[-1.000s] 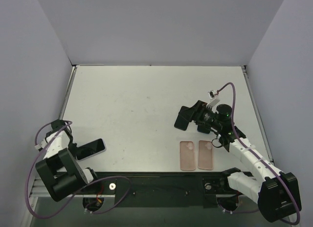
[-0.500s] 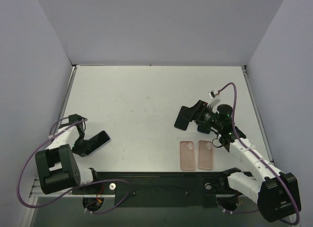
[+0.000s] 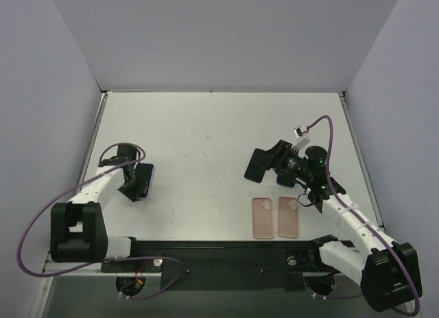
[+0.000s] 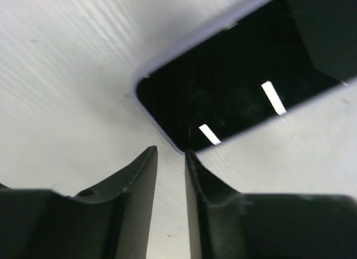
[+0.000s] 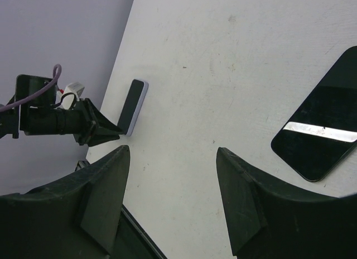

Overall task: Take the phone out of the phone case
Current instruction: Adjust the phone at the center of the board.

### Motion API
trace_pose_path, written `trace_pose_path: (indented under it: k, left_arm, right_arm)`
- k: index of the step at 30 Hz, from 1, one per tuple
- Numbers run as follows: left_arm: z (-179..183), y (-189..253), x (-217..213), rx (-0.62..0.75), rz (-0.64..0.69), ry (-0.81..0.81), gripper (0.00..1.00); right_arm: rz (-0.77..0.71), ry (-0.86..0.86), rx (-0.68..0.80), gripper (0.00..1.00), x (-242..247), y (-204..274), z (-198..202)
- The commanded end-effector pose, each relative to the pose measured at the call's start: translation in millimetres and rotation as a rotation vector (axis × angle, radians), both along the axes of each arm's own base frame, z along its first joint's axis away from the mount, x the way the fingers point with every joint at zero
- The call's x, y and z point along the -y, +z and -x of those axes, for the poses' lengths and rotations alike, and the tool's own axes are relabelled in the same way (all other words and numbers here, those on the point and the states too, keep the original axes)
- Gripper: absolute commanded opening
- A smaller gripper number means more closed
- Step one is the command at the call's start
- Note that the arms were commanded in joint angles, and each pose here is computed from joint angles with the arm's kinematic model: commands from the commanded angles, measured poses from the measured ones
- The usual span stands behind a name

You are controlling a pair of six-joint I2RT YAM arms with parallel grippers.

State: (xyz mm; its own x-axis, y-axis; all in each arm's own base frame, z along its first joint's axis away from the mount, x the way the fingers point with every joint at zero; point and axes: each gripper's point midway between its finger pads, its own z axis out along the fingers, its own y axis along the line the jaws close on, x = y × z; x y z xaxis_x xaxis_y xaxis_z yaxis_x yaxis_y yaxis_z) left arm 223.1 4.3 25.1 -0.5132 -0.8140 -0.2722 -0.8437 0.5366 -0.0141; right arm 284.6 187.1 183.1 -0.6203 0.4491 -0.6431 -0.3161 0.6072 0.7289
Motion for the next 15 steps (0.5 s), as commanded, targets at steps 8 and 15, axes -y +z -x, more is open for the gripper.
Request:
trace_pose_path:
  k: [8,15]
  left_arm:
    - [-82.0,79.9,11.1,0.346,-0.031,-0.610,0.88]
    - [-108.1,57.7,1.8,0.278,0.007,-0.888,0.88]
  right_arm:
    - [-0.039,0.024,0.081,0.58,-3.9,17.6,-2.1]
    - [-0.046,0.024,0.089,0.57,-4.0,16.8,-2.1]
